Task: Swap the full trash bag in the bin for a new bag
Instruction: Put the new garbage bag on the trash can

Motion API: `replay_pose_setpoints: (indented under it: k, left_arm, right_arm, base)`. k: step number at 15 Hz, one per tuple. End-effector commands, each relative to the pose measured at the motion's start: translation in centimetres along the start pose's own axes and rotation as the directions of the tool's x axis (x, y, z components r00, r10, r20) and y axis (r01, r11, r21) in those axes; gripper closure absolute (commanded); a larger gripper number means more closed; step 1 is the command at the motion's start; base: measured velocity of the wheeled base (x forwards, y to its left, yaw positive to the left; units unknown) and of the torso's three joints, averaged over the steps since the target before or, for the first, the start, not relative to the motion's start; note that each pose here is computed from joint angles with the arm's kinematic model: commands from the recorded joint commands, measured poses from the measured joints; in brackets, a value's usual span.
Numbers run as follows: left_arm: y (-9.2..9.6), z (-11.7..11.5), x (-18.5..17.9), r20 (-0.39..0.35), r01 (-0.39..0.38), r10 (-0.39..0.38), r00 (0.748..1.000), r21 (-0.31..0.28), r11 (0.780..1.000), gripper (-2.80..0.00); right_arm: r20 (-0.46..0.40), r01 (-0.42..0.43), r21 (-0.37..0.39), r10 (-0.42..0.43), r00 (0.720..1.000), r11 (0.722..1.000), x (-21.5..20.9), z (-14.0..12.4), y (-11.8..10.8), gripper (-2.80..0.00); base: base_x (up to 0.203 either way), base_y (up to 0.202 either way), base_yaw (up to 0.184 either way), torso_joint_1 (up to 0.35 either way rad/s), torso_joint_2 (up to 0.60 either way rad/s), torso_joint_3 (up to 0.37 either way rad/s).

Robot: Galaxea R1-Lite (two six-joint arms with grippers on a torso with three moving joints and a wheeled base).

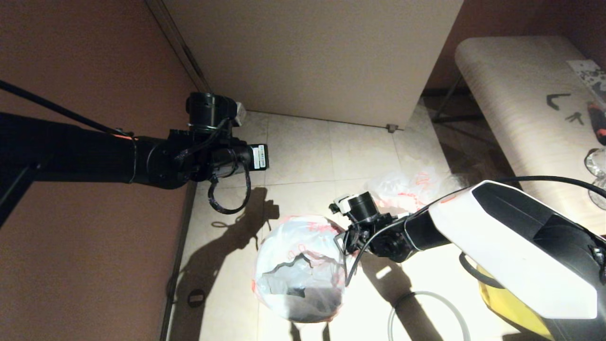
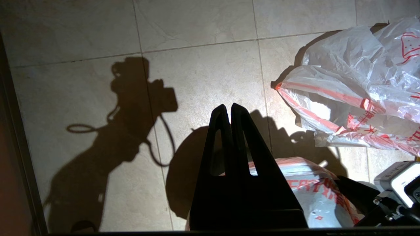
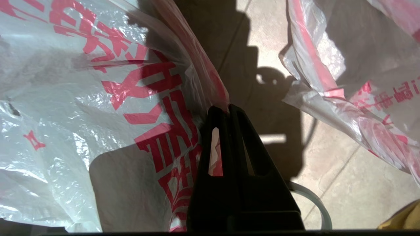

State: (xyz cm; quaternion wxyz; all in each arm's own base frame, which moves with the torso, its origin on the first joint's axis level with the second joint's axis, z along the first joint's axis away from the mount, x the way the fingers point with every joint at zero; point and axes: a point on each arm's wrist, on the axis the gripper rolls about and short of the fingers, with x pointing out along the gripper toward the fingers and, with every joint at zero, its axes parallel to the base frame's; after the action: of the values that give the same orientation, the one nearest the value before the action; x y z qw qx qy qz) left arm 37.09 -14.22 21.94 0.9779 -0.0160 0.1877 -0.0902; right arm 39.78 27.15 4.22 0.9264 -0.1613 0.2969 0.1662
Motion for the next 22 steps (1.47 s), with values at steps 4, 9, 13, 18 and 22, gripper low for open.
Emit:
replay_pose_setpoints:
  k: [4,9,13,18,22]
  left_arm:
    - [0.0,0.0,0.0,0.0,-0.001,0.001,1.0,-0.001,1.0,0.0]
    - [0.0,0.0,0.1,0.004,-0.01,0.01,1.0,-0.002,1.0,0.0]
    - [0.0,0.0,0.4,0.002,-0.016,0.016,1.0,-0.001,1.0,0.0]
    - [0.0,-0.2,0.7,-0.002,-0.025,0.025,1.0,0.0,1.0,0.0]
    - [0.0,-0.3,0.7,-0.004,-0.025,0.025,1.0,0.0,1.0,0.0]
  right_arm:
    - [0.06,-0.027,-0.006,0.027,0.998,1.0,0.2,1.6,2.0,0.0]
    - [0.088,-0.052,-0.015,0.053,0.995,0.999,0.8,2.6,3.8,0.0]
    - [0.086,-0.059,-0.02,0.061,0.994,0.998,1.5,2.5,4.3,0.0]
    - [0.097,-0.044,0.026,0.041,0.994,0.999,0.1,3.5,3.0,0.0]
    - [0.033,-0.032,0.029,0.031,0.999,0.999,1.4,1.4,2.9,0.0]
  base:
    - [0.0,0.0,0.0,0.0,0.0,0.0]
    - [0.0,0.0,0.0,0.0,0.0,0.0]
    - [0.0,0.0,0.0,0.0,0.0,0.0]
    - [0.0,0.0,0.0,0.0,0.0,0.0]
    - [0.0,0.0,0.0,0.0,0.0,0.0]
